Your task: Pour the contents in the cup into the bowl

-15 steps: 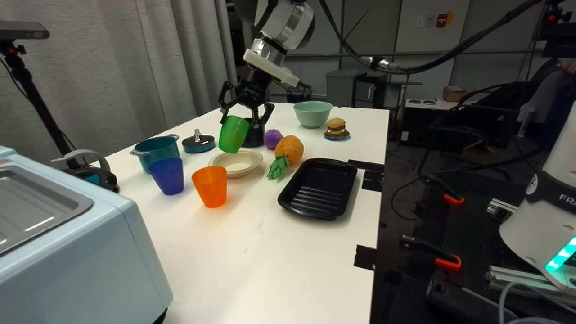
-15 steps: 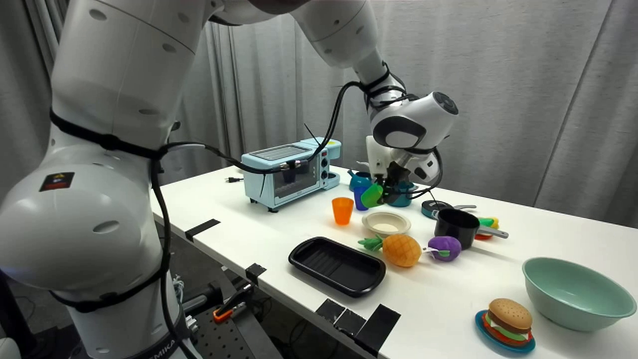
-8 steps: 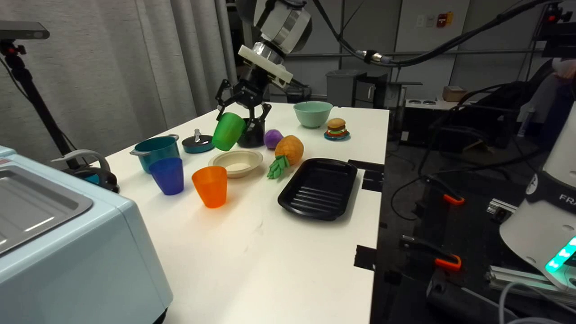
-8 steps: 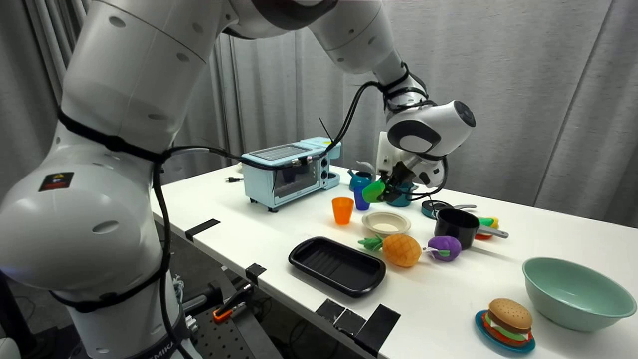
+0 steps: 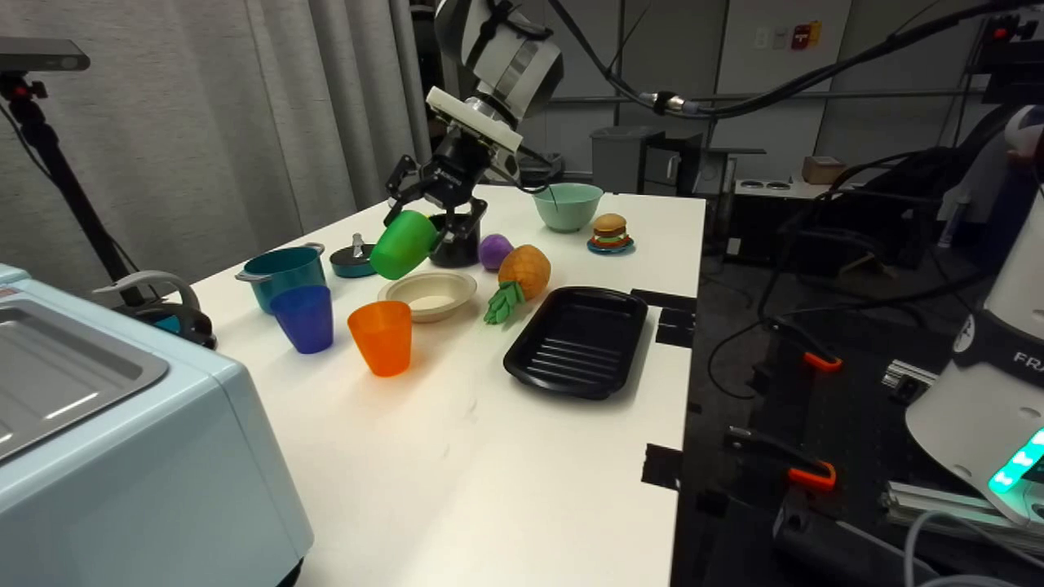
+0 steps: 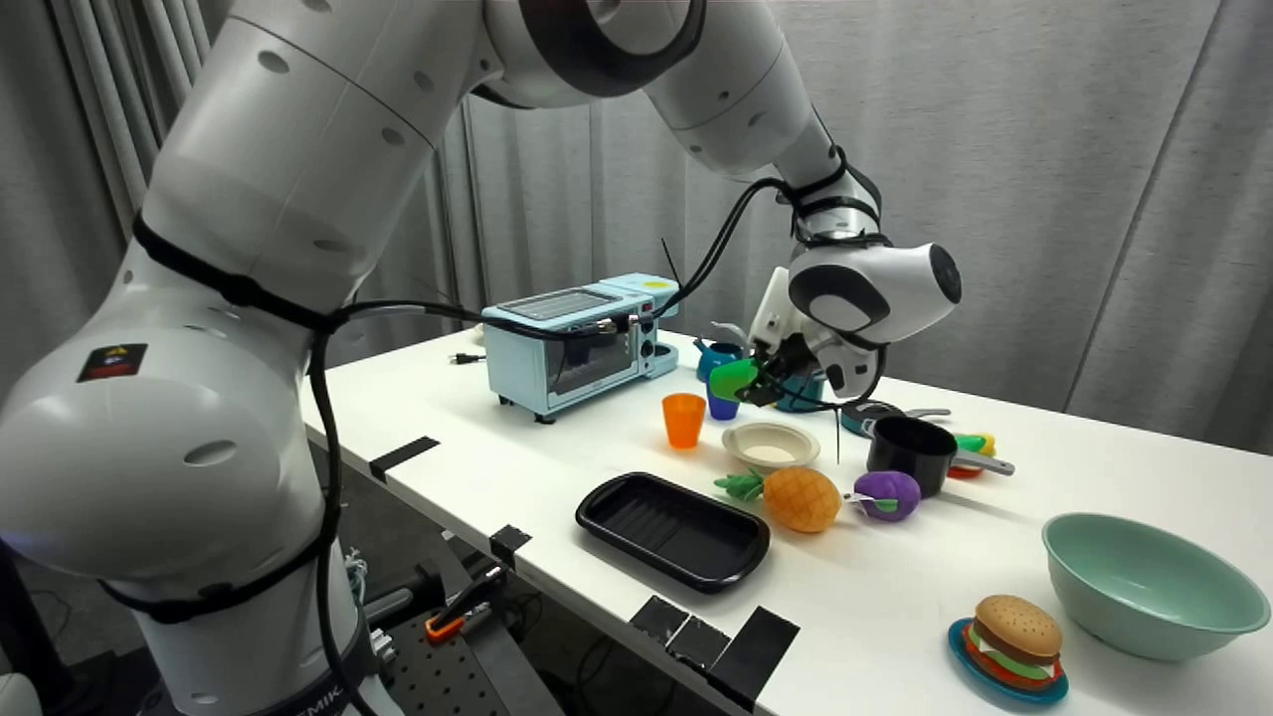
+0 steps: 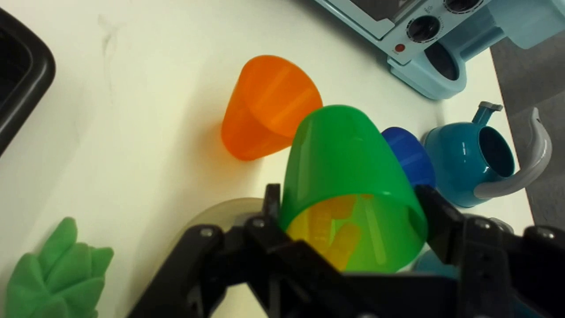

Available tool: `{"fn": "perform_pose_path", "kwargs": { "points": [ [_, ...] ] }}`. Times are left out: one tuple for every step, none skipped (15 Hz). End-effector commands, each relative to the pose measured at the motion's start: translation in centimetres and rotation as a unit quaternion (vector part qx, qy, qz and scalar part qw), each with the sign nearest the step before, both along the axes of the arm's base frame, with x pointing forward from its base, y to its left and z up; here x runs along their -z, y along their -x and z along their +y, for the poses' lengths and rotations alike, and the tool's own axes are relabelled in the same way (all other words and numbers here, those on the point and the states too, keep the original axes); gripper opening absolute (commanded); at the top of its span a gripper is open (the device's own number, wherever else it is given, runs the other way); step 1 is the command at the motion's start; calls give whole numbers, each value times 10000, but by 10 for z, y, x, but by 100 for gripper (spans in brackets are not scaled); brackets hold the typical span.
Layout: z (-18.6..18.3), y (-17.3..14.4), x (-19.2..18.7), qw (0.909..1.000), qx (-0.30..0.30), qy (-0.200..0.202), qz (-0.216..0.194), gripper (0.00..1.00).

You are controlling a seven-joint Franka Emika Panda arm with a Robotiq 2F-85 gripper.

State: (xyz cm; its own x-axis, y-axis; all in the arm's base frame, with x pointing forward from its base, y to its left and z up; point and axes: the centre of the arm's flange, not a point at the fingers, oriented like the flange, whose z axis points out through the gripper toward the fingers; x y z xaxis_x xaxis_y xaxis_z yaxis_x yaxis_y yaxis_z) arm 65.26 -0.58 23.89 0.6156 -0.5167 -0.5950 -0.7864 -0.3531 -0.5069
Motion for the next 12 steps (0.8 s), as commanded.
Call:
{"fn": "perform_pose_path", "kwargs": {
  "points": [
    [-13,-15,3,9980,287,-489,262,50],
    [-18,-17,2,9970,381,-606,306,50],
    [-24,-19,3,9952,484,-758,382,50],
    [-28,-20,4,9934,577,-889,435,50],
    [-31,-21,5,9918,668,-978,486,50],
    [-34,-21,7,9902,739,-1065,529,50],
    [-36,-21,10,9885,818,-1137,564,50],
    [-39,-22,13,9864,901,-1224,619,50],
    [-38,-22,15,9849,958,-1279,666,50],
    [-38,-22,19,9830,1008,-1347,733,50],
    [-36,-21,23,9816,1057,-1379,790,50],
    [-34,-21,27,9806,1093,-1401,833,50]
  ]
}}
